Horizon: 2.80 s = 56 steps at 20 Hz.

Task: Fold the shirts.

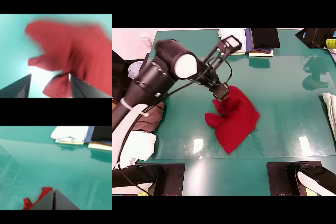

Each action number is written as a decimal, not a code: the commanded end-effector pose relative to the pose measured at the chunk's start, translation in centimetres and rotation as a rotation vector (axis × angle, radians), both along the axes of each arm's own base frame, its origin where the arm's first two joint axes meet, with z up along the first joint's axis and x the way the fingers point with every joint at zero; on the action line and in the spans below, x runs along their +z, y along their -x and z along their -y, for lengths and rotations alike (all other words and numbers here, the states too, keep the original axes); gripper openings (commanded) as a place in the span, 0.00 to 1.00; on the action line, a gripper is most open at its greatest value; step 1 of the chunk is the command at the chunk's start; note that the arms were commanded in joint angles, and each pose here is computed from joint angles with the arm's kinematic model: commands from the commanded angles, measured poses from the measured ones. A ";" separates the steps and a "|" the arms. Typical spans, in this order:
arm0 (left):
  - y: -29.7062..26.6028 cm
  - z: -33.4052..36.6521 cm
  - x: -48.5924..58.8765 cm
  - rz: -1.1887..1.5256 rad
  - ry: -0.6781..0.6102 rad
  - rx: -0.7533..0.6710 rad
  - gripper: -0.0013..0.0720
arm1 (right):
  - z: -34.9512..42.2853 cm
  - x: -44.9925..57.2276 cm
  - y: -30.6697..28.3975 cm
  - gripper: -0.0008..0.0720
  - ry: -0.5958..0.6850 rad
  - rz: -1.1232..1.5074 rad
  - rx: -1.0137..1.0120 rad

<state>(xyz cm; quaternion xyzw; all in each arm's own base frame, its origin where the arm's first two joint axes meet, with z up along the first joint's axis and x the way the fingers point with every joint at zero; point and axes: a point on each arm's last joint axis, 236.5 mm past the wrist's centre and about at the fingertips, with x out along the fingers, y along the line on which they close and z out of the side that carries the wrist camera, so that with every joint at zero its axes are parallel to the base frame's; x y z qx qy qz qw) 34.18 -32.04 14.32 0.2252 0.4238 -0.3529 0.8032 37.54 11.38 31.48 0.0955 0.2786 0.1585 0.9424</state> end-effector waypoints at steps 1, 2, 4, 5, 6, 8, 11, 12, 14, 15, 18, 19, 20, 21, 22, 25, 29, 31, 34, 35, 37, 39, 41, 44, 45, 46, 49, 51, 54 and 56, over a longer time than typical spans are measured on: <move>-2.3 -3.0 -2.9 -0.083 -0.033 0.111 0.78 | 0.0 -0.7 0.4 0.04 0.012 -0.035 0.006; -3.1 -4.6 -3.5 -0.109 -0.029 0.166 0.78 | 0.0 -0.7 0.4 0.04 0.012 -0.035 0.007; -4.1 -6.9 -6.2 -0.177 -0.015 0.239 0.78 | 0.0 -0.7 0.4 0.04 0.012 -0.035 0.007; -4.1 -7.1 -7.8 -0.208 0.008 0.259 0.78 | 0.0 -0.7 0.4 0.04 0.012 -0.036 0.007; -4.1 -6.9 -9.7 -0.239 0.043 0.277 0.78 | 0.0 -0.8 0.4 0.04 0.013 -0.037 0.007; -3.7 -6.3 -12.9 -0.285 0.078 0.299 0.78 | 0.0 -0.9 0.5 0.04 0.015 -0.044 0.008; -3.1 -3.7 -16.4 -0.414 0.149 0.322 0.78 | 0.0 -1.1 0.7 0.04 0.018 -0.055 0.010; -3.1 -3.0 -17.2 -0.444 0.174 0.333 0.78 | 0.0 -1.3 0.8 0.04 0.021 -0.063 0.013; -3.3 -2.0 -18.3 -0.476 0.205 0.349 0.78 | 0.0 -1.6 0.9 0.04 0.025 -0.075 0.015; -3.2 -1.6 -18.8 -0.485 0.205 0.348 0.78 | 0.0 -1.6 1.0 0.04 0.025 -0.077 0.015; -2.6 -0.2 -20.1 -0.499 0.197 0.329 0.78 | 0.0 -1.6 1.0 0.04 0.025 -0.078 0.015; -2.4 0.0 -20.4 -0.503 0.193 0.326 0.78 | 0.0 -1.6 1.0 0.04 0.025 -0.078 0.015; -2.3 0.2 -20.7 -0.504 0.190 0.323 0.78 | 0.0 -1.6 1.0 0.04 0.025 -0.079 0.016; -2.3 0.2 -20.7 -0.502 0.190 0.323 0.78 | 0.0 -1.7 1.0 0.04 0.026 -0.082 0.016; -2.3 0.2 -20.9 -0.506 0.187 0.323 0.78 | 0.0 -1.7 1.1 0.04 0.027 -0.085 0.017; -2.0 0.1 -21.7 -0.523 0.174 0.326 0.78 | 0.0 -1.8 1.1 0.04 0.027 -0.086 0.018; -2.7 0.4 -21.3 -0.498 0.194 0.330 0.06 | 0.0 -2.2 1.4 0.04 0.033 -0.106 0.022; -3.6 0.1 -19.9 -0.480 0.193 0.320 0.05 | 0.3 -2.9 1.9 0.04 0.052 -0.139 0.022; -6.9 -2.6 -15.2 -0.381 0.193 0.331 0.05 | 0.9 -7.2 3.9 0.04 0.097 -0.282 0.029; -8.0 -3.7 -13.5 -0.340 0.204 0.345 0.05 | 1.1 -9.9 4.8 0.04 0.109 -0.350 0.022; -9.5 -6.0 -10.6 -0.264 0.219 0.371 0.05 | 1.4 -16.3 6.8 0.04 0.076 -0.512 -0.029; -9.9 -7.9 -9.8 -0.242 0.200 0.393 0.05 | 1.6 -23.3 9.4 0.05 0.070 -0.683 -0.059; -9.4 -9.0 -10.5 -0.267 0.159 0.399 0.05 | 0.5 -29.4 12.4 0.42 0.059 -0.827 -0.033; -9.3 -9.4 -11.0 -0.270 0.132 0.400 0.06 | -4.8 -34.6 14.9 0.72 -0.081 -0.954 0.034; -9.2 -9.5 -11.0 -0.271 0.131 0.399 0.05 | -6.7 -35.7 15.2 0.71 -0.121 -0.972 0.049; -9.2 -9.5 -11.0 -0.275 0.128 0.399 0.05 | -8.3 -36.5 15.3 0.71 -0.144 -0.987 0.063; -9.0 -9.6 -11.1 -0.280 0.121 0.398 0.06 | -12.4 -38.5 15.6 0.71 -0.114 -1.016 0.111; -8.7 -9.7 -11.3 -0.292 0.110 0.396 0.05 | -14.5 -39.4 15.6 0.69 -0.082 -1.030 0.144; -8.4 -10.3 -11.6 -0.298 0.078 0.396 0.05 | -15.9 -41.0 15.6 0.63 -0.024 -1.088 0.159; -8.2 -10.6 -11.8 -0.305 0.063 0.395 0.06 | -16.5 -41.4 15.2 0.57 -0.011 -1.104 0.168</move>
